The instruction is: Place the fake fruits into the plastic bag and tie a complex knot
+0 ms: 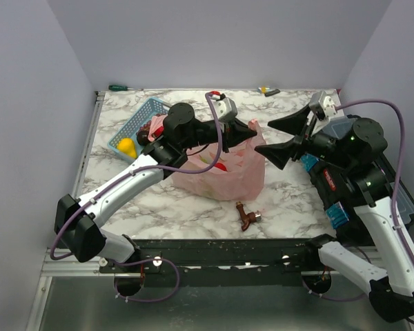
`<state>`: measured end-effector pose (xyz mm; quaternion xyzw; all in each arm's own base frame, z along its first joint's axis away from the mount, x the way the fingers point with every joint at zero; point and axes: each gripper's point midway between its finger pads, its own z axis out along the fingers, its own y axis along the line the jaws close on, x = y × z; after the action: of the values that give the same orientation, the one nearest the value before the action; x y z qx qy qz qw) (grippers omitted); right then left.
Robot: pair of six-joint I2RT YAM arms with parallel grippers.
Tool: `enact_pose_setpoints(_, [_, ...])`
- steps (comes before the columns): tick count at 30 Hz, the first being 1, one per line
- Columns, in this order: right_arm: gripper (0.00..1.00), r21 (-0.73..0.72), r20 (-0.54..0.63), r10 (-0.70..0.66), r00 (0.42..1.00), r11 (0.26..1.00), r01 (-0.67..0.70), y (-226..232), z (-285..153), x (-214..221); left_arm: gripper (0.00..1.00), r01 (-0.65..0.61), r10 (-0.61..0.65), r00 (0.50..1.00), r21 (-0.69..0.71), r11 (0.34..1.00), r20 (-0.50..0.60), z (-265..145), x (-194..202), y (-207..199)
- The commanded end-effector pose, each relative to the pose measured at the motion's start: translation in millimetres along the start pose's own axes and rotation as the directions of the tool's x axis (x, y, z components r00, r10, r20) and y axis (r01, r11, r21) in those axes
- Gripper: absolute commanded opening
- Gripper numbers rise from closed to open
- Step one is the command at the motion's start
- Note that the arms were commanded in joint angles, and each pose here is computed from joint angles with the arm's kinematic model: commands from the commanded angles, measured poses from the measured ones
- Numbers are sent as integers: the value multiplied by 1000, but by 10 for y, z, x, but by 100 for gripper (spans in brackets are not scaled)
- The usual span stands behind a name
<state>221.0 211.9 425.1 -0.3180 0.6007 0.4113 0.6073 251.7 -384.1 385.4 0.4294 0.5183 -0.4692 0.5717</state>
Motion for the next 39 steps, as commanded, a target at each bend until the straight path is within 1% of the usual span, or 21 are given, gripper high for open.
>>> enact_pose_setpoints(1, [96,32,-165,-136,977,989,143,-160,-108,441,2,-74,68,996,125,989,50,-105,-260,-244])
enact_pose_setpoints(3, [100,6,-190,-197,962,979,202,-211,-105,610,2,-98,88,994,168,981,63,-108,-333,-319])
enact_pose_setpoints(7, [100,-63,-144,-244,959,969,237,-246,53,711,2,-109,98,993,223,969,59,-87,-395,-388])
enact_pose_setpoints(14, [99,-172,-64,-191,980,969,177,-251,381,794,2,-111,104,994,252,961,41,-60,-378,-395])
enact_pose_setpoints(16, [93,-186,-68,-186,980,968,170,-255,412,892,2,-106,100,994,247,963,35,-56,-367,-360])
enact_pose_setpoints(17, [88,-197,-71,-183,981,966,166,-248,422,936,2,-102,97,995,243,965,32,-53,-362,-337])
enact_pose_setpoints(18, [81,-204,-78,-178,981,966,159,-248,426,993,2,-98,93,995,236,967,30,-56,-370,-309])
enact_pose_setpoints(20, [61,-216,-87,-178,980,964,156,-231,429,1078,2,-90,87,996,210,974,22,-72,-372,-232])
enact_pose_setpoints(21, [47,-220,-91,-184,979,962,161,-228,424,1117,6,-86,84,996,201,976,19,-97,-382,-203])
enact_pose_setpoints(22, [33,-220,-95,-187,978,962,163,-232,419,1138,17,-84,84,996,190,978,11,-143,-387,-158])
enact_pose_setpoints(23, [16,-218,-98,-195,976,961,170,-233,408,1141,35,-85,87,996,193,977,-1,-210,-386,-143])
enact_pose_setpoints(24, [6,-215,-104,-196,975,962,170,-234,394,1151,50,-91,95,995,190,978,-15,-295,-377,-107])
enact_pose_setpoints(25, [1,-213,-102,-203,974,961,178,-228,378,1142,63,-114,123,992,186,976,-34,-391,-338,-43])
enact_pose_setpoints(27, [1,-215,-92,-216,972,958,192,-193,347,1124,81,-122,142,984,174,977,-107,-581,-159,72])
enact_pose_setpoints(28, [1,-215,-87,-220,972,956,198,-183,334,1109,89,-135,159,976,165,977,-148,-663,-60,139])
enact_pose_setpoints(30, [1,-213,-85,-222,971,956,200,-167,316,1098,99,-199,230,948,155,968,-219,-779,138,315])
enact_pose_setpoints(33, [1,-215,-79,-229,970,954,207,-137,286,1088,99,-273,313,898,167,948,-309,-872,418,593])
enact_pose_setpoints(35, [1,-206,-81,-227,970,956,207,-147,279,1105,98,-276,330,871,194,942,-364,-908,578,722])
enact_pose_setpoints(36, [1,-195,-88,-222,971,960,202,-168,281,1115,95,-269,336,861,219,938,-382,-942,619,737])
enact_pose_setpoints(38, [1,-155,-100,-217,971,967,200,-246,290,1124,78,-185,279,868,255,949,-411,-1027,616,667])
enact_pose_setpoints(39, [1,-131,-104,-220,970,970,206,-294,298,1121,64,-134,245,877,279,951,-414,-1086,576,574])
